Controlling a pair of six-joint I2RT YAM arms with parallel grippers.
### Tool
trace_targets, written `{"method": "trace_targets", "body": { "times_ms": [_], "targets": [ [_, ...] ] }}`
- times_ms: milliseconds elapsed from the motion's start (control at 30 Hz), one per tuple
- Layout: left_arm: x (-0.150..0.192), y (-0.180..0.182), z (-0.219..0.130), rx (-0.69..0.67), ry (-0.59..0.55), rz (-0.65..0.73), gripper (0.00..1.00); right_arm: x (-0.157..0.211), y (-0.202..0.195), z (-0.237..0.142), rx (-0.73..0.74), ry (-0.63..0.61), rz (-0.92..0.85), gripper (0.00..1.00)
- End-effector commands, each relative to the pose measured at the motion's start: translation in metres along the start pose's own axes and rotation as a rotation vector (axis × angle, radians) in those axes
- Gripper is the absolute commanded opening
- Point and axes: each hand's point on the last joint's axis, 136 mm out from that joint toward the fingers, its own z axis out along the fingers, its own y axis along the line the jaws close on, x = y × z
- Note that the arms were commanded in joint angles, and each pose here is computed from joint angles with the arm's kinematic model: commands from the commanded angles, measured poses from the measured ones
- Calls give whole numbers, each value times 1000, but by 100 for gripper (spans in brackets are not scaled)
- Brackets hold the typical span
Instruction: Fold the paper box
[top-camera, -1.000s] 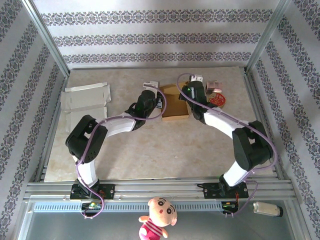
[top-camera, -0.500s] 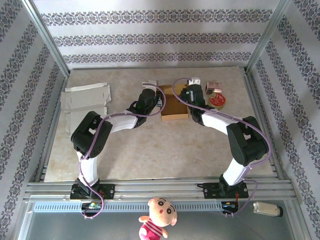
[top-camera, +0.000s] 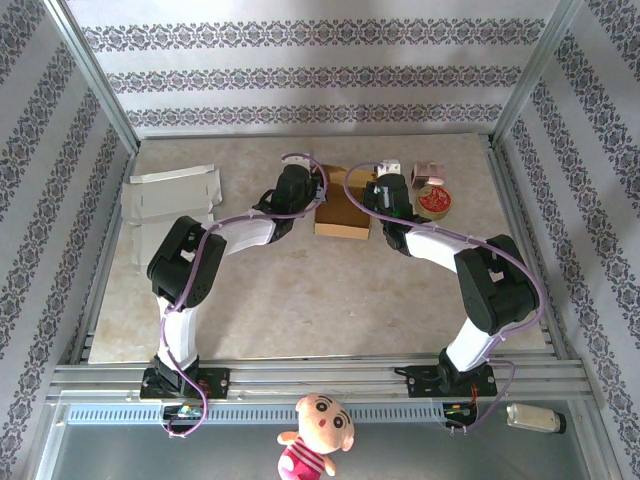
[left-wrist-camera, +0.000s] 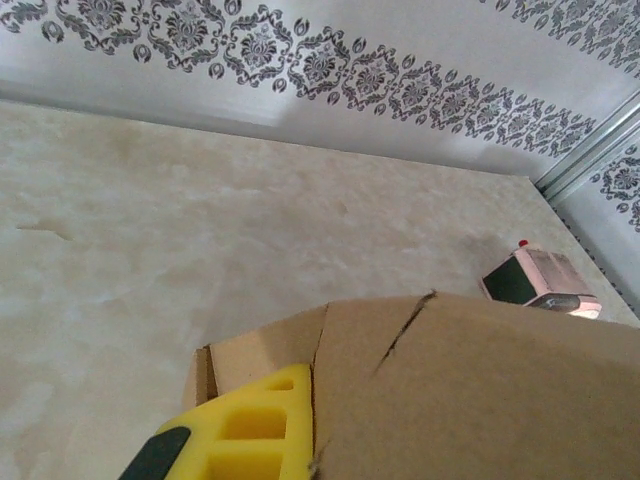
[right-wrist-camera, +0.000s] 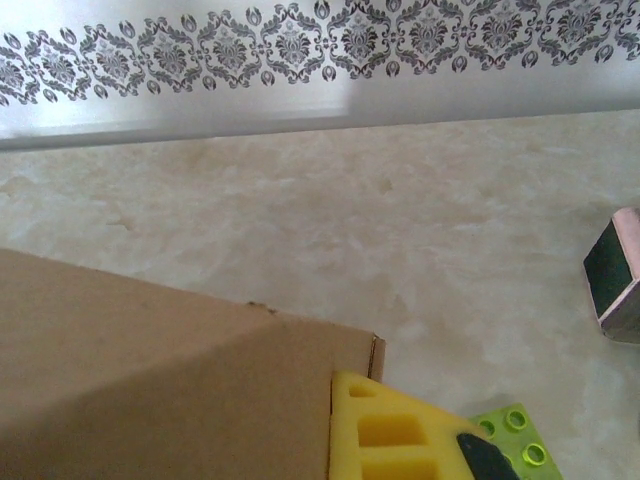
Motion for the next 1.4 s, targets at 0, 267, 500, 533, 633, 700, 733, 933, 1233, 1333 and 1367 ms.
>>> {"method": "trace_targets", "body": {
  "times_ms": [0,267,500,533,633,700,733,933,1233,1333,1367],
  "targets": [
    [21,-22,3,92,115,-45,4,3,20,-4,-96,14,-7,0],
    [52,0,-5,40,173,8,4,16,15,-5,-87,36,-18,0],
    [74,4,-10,66,226,-32,4,30,14,-14,-90,57,-23,1],
    [75,5,-11,61,226,-32,4,32,14,-15,-90,60,-23,1],
    [83,9,-15,56,234,-34,7,44,16,-18,-97,75,-28,3],
    [90,12,-16,54,246,-39,9,51,16,-18,-98,86,-28,4],
    [93,14,-17,52,248,-43,9,55,16,-19,-98,90,-25,4],
    [104,20,-25,47,257,-54,11,61,16,-23,-95,92,-25,8],
    [106,23,-38,38,252,-44,27,65,23,-37,-124,87,-39,32],
    [107,21,-43,40,248,-48,32,69,21,-43,-126,94,-38,40],
    [106,19,-44,45,243,-48,34,69,22,-46,-131,94,-35,43]
  ]
}}
